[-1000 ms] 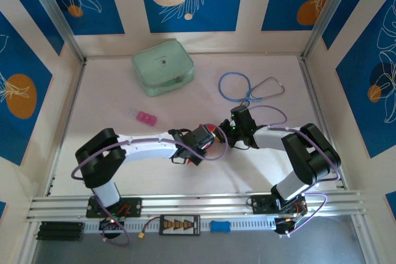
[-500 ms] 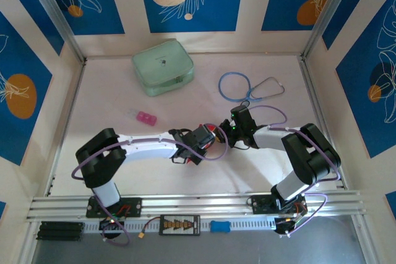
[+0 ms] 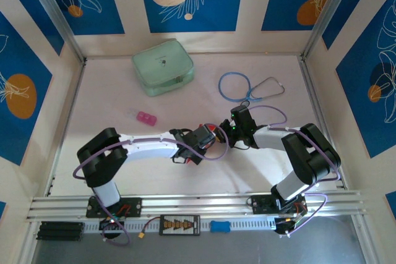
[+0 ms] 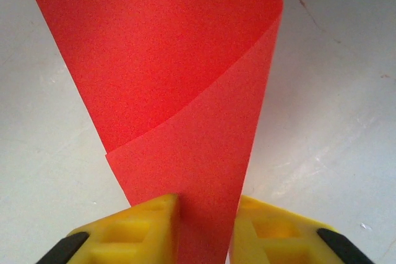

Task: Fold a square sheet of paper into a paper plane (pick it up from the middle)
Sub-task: Perform the fifth fold on the wing at the bottom-center of the table.

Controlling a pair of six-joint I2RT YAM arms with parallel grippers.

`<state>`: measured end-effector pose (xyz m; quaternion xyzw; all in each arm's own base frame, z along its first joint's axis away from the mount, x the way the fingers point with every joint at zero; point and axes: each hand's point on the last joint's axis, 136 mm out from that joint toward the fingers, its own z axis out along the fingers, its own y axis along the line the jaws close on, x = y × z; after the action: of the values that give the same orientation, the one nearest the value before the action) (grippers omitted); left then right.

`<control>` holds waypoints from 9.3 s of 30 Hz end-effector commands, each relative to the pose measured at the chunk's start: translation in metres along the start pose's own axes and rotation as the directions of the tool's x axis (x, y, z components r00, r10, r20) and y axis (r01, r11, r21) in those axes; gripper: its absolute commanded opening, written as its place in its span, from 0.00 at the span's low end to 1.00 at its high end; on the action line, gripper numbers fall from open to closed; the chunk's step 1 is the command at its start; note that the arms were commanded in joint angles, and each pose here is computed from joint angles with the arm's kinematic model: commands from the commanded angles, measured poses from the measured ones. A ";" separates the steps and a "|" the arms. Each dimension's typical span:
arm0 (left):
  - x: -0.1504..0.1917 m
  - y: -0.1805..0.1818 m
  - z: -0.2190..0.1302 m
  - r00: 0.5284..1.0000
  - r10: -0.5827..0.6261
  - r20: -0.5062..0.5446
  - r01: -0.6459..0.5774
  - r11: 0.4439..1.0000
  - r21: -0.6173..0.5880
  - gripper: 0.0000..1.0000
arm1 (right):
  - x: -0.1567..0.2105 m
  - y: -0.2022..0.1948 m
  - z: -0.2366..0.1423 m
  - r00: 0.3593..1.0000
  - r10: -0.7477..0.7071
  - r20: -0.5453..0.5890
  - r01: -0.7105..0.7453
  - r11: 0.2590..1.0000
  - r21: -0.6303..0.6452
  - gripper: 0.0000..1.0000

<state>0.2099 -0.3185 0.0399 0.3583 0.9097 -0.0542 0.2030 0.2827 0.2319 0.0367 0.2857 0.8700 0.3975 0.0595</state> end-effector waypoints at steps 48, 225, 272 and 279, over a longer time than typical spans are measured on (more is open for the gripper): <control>0.000 -0.014 0.019 1.000 -0.013 -0.008 0.013 0.995 0.100 0.00 | -0.002 -0.048 -0.074 0.976 -0.114 0.187 0.089 0.987 0.137 0.33; 0.060 -0.011 0.016 0.793 -0.387 -0.471 0.607 0.567 0.556 0.05 | 0.023 -0.057 0.041 0.935 -0.244 -0.257 0.278 0.954 0.107 0.13; 0.074 -0.007 0.026 0.783 -0.413 -0.464 0.619 0.590 0.518 0.02 | 0.022 -0.063 0.042 0.943 -0.227 -0.245 0.268 0.952 0.147 0.12; 0.076 -0.006 0.027 0.779 -0.421 -0.465 0.624 0.595 0.507 0.00 | 0.020 -0.062 0.039 0.942 -0.233 -0.240 0.276 0.947 0.166 0.12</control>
<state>0.1979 -0.3083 0.0169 0.1514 0.8943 -0.4201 -0.0297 0.2691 0.2714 0.0160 0.0751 0.8995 0.4301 0.0175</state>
